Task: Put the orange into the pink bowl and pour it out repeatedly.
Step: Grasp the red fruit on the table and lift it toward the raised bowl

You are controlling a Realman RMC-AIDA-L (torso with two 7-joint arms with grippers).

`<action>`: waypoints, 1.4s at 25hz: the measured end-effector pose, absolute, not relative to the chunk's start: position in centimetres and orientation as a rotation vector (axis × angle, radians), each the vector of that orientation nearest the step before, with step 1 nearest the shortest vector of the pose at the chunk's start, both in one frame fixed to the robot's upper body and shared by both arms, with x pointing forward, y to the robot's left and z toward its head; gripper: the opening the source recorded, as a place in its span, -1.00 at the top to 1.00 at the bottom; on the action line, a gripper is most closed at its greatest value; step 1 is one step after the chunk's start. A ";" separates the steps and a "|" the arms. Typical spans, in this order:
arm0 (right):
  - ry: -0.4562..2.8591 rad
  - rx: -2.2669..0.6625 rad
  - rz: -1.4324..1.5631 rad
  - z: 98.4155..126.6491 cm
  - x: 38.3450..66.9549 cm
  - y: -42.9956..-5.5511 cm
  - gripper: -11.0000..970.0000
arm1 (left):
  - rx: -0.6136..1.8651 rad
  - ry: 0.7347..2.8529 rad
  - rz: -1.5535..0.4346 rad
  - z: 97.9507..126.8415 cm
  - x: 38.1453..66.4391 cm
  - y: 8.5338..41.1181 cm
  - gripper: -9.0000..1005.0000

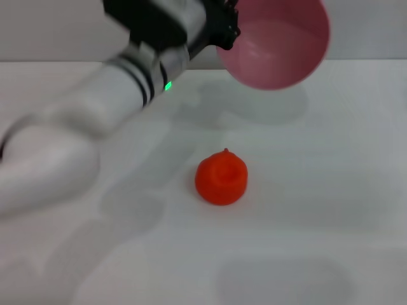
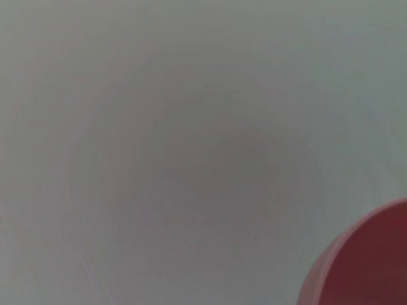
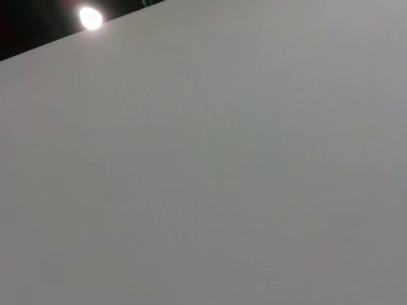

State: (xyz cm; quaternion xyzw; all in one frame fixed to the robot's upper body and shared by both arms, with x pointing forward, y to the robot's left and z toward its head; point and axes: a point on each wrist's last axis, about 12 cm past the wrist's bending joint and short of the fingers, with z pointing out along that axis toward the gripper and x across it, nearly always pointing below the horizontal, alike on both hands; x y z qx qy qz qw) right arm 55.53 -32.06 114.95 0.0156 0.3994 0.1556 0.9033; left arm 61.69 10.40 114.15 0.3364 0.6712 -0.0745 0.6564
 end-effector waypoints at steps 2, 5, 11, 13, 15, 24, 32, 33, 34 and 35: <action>0.827 0.033 0.323 114.9 55.5 -32.0 -0.19 | 0.782 1.632 -0.190 114.8 62.8 10.2 0.90; 0.832 0.036 0.332 114.9 55.6 -31.9 -0.19 | 0.846 1.766 -0.201 116.0 64.0 10.0 0.90; 0.854 0.050 0.406 114.6 56.0 -31.5 -0.18 | 0.941 1.990 -0.270 118.3 66.1 11.5 0.90; 0.889 0.027 0.479 114.4 56.3 -31.0 -0.18 | 0.962 2.048 -0.306 118.8 66.5 12.5 0.90; 0.903 0.016 0.499 114.4 56.4 -30.9 -0.18 | 0.961 2.087 -0.328 119.1 66.9 13.6 0.90; 1.275 -0.179 0.707 113.9 59.8 -29.7 -0.18 | 0.784 2.351 -0.251 119.9 67.4 25.1 0.90; 1.677 -0.439 0.784 114.5 63.2 -26.7 -0.17 | 0.604 2.458 -0.240 118.4 65.7 30.9 0.90; 1.741 -0.484 0.789 114.6 63.6 -25.9 -0.17 | 0.604 2.458 -0.240 118.4 65.7 30.9 0.90; 1.801 -0.534 0.783 114.7 64.0 -25.2 -0.17 | 0.594 2.469 -0.240 118.1 65.4 31.3 0.90; 1.874 -0.585 0.775 114.8 64.5 -24.4 -0.17 | 0.592 2.472 -0.240 118.0 65.4 31.3 0.90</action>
